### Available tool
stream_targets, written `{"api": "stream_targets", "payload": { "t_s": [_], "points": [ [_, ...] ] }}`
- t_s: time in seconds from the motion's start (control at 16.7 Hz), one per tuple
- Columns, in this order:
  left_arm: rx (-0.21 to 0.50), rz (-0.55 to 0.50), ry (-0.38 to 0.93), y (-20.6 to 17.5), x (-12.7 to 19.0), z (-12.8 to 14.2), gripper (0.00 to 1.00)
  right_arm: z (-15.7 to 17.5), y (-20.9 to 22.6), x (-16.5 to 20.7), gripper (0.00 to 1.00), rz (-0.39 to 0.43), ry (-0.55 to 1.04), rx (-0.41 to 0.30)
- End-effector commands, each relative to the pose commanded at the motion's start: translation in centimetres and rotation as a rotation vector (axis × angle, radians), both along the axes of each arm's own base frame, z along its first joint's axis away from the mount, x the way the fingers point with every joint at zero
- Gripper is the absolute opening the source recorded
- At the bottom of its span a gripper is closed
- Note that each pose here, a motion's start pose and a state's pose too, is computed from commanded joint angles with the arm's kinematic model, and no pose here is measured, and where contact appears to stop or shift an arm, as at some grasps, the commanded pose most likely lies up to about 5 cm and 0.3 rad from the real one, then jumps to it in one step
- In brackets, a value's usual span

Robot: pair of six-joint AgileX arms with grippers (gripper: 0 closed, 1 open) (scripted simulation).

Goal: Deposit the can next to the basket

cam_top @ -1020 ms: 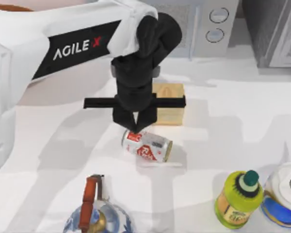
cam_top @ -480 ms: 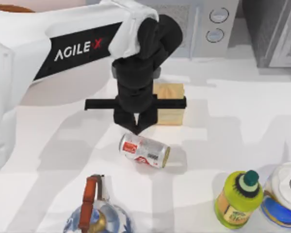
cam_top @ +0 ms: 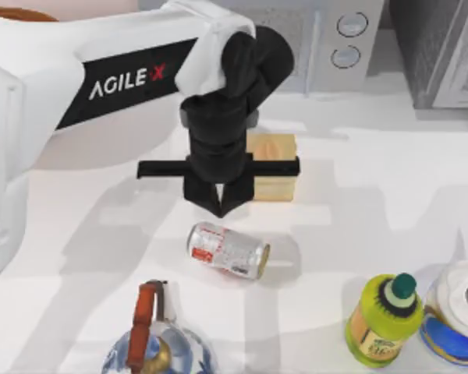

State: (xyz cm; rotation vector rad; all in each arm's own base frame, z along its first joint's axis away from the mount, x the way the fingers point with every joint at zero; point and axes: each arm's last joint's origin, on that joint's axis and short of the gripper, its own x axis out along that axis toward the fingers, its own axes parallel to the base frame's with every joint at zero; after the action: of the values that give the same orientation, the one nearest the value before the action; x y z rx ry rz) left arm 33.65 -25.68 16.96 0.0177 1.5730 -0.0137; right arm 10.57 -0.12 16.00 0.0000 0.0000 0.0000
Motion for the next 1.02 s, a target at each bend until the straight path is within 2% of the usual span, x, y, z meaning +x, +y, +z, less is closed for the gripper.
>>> {"api": "stream_targets", "payload": {
  "t_s": [0.6,1.02],
  "points": [
    [0.0,0.0,0.0,0.0,0.0,0.0,0.98,0.0,0.0,0.0,1.0,0.0,0.0,0.0],
    [0.0,0.0,0.0,0.0,0.0,0.0,1.0,0.0,0.0,0.0,1.0,0.0,0.0,0.0]
  ]
}}
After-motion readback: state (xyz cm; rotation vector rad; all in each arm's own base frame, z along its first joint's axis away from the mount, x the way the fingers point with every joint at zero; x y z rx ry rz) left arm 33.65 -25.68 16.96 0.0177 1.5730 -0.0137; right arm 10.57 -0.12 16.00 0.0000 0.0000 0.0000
